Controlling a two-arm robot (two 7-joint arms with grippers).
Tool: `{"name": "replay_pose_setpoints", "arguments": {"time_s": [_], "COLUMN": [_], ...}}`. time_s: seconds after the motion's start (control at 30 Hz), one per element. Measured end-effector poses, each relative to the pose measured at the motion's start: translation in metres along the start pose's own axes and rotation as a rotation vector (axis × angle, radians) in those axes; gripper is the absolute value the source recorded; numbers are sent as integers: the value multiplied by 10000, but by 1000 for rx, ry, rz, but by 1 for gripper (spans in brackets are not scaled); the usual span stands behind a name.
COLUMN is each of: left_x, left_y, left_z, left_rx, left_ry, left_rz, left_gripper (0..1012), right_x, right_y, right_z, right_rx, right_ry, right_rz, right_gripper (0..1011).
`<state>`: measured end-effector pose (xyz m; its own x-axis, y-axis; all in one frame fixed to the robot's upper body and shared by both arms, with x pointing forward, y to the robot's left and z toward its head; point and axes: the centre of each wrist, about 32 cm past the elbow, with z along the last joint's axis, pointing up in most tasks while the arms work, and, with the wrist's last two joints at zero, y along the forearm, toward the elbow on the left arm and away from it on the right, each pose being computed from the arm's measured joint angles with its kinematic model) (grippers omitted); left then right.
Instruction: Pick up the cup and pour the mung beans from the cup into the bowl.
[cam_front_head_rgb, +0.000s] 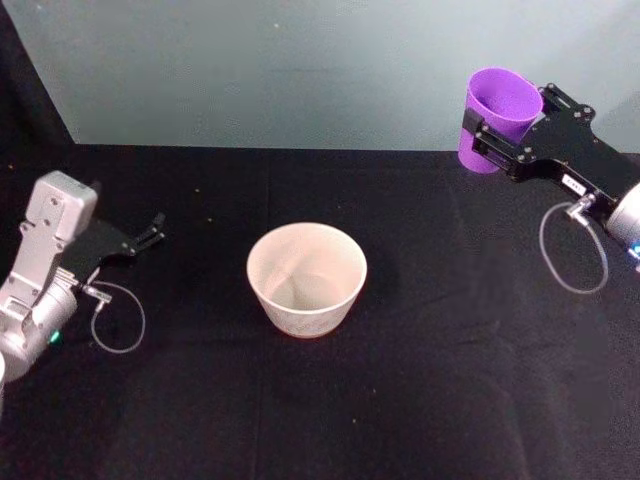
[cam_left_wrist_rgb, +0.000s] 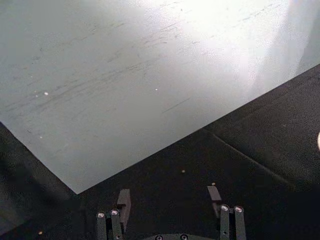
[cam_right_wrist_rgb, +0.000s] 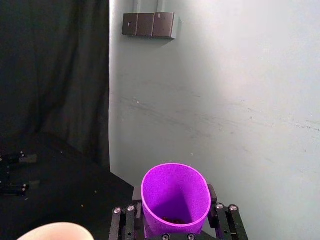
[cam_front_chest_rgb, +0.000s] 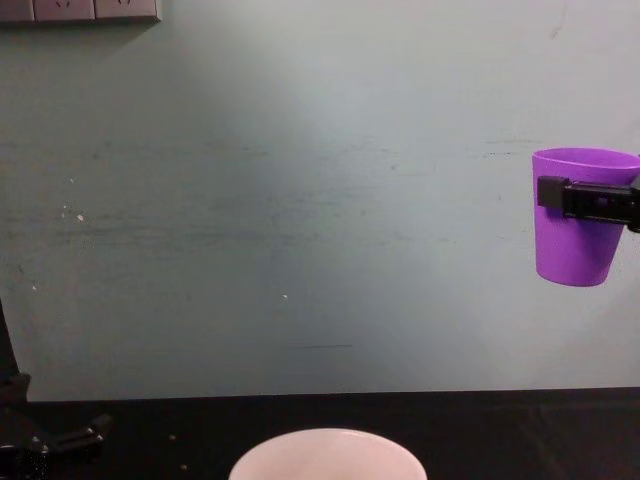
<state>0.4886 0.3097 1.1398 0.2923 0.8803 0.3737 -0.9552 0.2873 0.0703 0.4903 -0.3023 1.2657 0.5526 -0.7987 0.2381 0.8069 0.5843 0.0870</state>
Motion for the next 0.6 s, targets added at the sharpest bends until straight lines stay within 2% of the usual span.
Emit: {"name": "replay_pose_setpoints", "arguments": {"time_s": [0.6], "left_x": [0], "left_y": [0], "left_z": [0], "left_rx": [0], "left_ry": [0], "left_rz": [0], "left_gripper": [1000], "right_x": [0], "right_y": [0], "right_z": [0], "right_rx": [0], "right_ry": [0], "right_rz": [0], "right_gripper": [729]}}
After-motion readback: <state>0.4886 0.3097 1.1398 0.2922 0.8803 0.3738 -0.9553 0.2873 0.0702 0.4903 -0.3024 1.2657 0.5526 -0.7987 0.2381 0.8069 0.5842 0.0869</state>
